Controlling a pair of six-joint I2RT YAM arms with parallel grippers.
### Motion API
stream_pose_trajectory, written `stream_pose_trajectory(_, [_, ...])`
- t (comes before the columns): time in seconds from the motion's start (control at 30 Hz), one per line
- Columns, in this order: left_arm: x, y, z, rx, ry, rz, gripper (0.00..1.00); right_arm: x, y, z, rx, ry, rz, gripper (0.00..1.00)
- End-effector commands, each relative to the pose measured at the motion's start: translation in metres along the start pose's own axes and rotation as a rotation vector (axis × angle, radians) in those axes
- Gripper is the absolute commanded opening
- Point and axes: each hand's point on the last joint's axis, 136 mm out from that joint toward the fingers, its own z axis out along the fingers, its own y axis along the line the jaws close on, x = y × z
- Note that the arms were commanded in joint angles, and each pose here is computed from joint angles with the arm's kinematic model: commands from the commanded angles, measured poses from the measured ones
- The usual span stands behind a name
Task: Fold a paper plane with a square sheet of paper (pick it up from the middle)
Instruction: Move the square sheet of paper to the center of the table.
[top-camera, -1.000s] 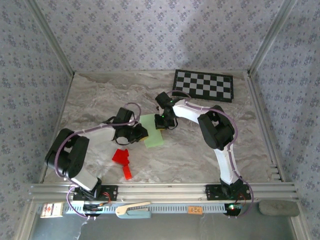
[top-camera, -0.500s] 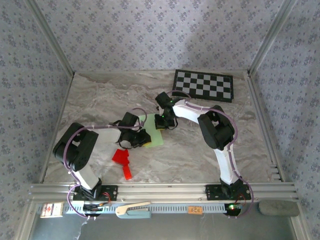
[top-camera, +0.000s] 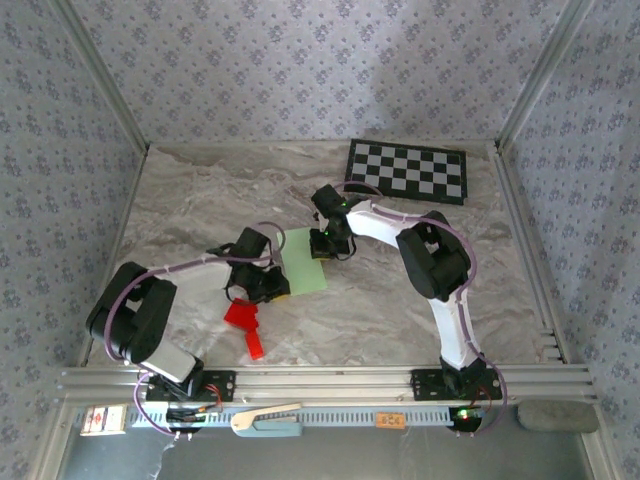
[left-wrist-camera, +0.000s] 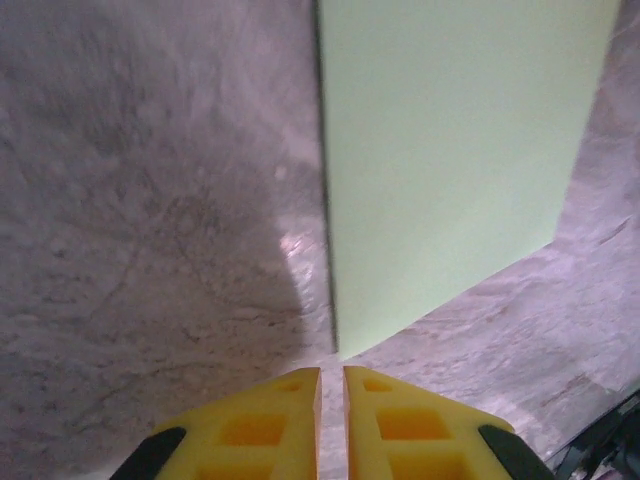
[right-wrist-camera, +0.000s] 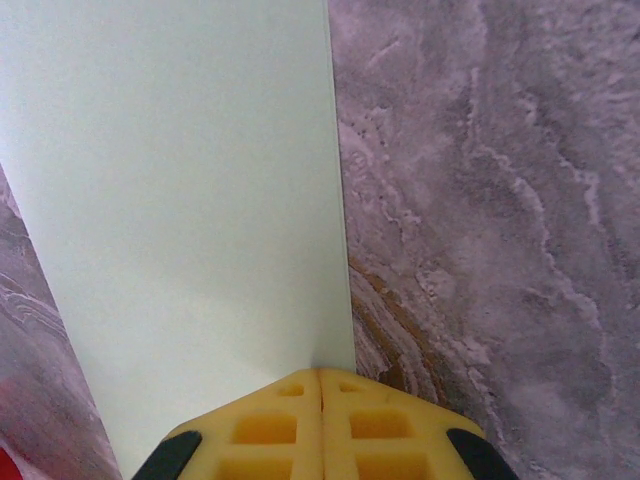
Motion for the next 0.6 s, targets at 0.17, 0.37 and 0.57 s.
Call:
stream_pose_trajectory(0.17, [-0.054, -0.047, -0.039, 0.093, -0.18, -0.003, 0.22, 0.045, -0.082, 0.008, 0.277, 0.1, 0.174, 0.07])
stream_pose_trajectory(0.37, [-0.071, -0.063, -0.036, 0.145, -0.211, -0.032, 0.38, 0.026, -0.076, -0.013, 0.184, 0.001, 0.239, 0.07])
stream_pose_trajectory(0.57, [-0.081, -0.086, -0.024, 0.212, -0.187, -0.041, 0.48, 0.003, -0.043, -0.047, -0.002, -0.097, 0.258, 0.15])
